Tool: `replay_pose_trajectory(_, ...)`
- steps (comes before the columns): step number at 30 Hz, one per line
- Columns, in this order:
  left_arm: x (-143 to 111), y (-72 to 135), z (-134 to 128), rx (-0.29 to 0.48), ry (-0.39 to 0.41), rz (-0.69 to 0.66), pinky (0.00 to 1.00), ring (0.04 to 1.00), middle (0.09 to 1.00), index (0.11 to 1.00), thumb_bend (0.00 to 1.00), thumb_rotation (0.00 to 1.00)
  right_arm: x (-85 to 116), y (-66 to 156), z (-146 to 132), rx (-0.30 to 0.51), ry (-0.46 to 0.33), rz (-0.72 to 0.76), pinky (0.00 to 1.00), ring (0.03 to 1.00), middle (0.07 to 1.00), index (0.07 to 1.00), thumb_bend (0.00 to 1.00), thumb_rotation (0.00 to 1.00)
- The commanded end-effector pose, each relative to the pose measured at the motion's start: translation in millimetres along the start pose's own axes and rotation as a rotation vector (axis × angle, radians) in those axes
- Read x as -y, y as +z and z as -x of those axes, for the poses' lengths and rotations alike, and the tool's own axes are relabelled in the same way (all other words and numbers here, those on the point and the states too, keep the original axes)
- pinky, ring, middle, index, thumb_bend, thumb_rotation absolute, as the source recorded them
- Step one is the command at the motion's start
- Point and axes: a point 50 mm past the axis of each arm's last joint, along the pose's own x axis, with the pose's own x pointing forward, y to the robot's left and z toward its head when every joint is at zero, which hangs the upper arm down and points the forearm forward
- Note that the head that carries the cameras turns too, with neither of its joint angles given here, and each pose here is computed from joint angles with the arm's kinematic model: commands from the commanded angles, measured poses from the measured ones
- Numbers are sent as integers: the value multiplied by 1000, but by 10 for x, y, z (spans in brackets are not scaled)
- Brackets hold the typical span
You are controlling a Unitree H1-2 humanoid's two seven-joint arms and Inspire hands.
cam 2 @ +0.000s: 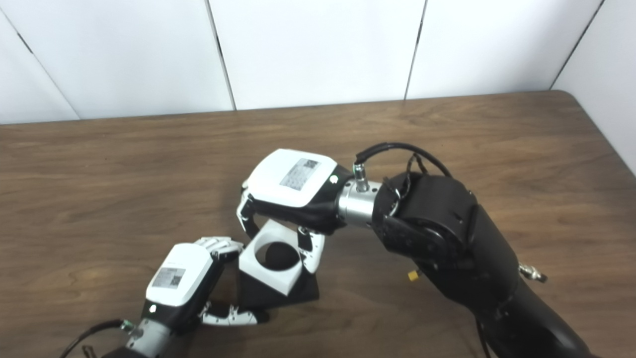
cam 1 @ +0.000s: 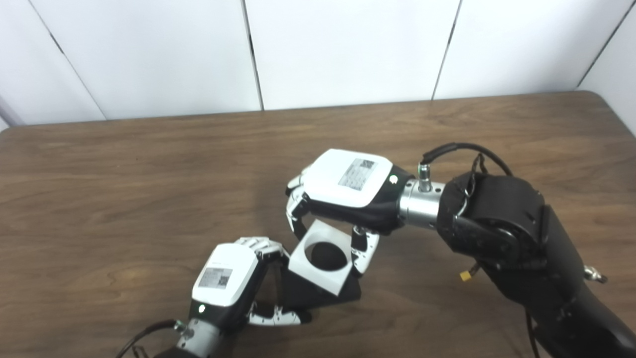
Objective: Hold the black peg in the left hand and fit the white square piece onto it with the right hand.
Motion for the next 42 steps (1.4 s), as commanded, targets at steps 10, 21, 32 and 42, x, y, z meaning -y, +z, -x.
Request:
replay_pose_trajectory(10, 19, 79, 47, 22, -20, 3, 774, 768, 713, 488, 519, 49, 72, 6, 10, 4, -33, 51, 839, 849, 737, 481, 525, 131)
replay_pose_trajectory(21, 6, 85, 47, 22, -17, 3, 769, 764, 711, 488, 518, 49, 78, -68, 68, -10, -12, 67, 800, 836, 727, 480, 525, 131)
replay_pose_trajectory(32, 2, 76, 55, 20, -22, 5, 774, 767, 713, 488, 518, 49, 126, -111, 113, -7, 2, 98, 787, 833, 719, 480, 525, 131)
replay_pose_trajectory(42, -6, 76, 60, 19, -23, 9, 773, 768, 713, 488, 518, 49, 97, -75, 90, -12, 3, 71, 801, 841, 726, 481, 525, 130)
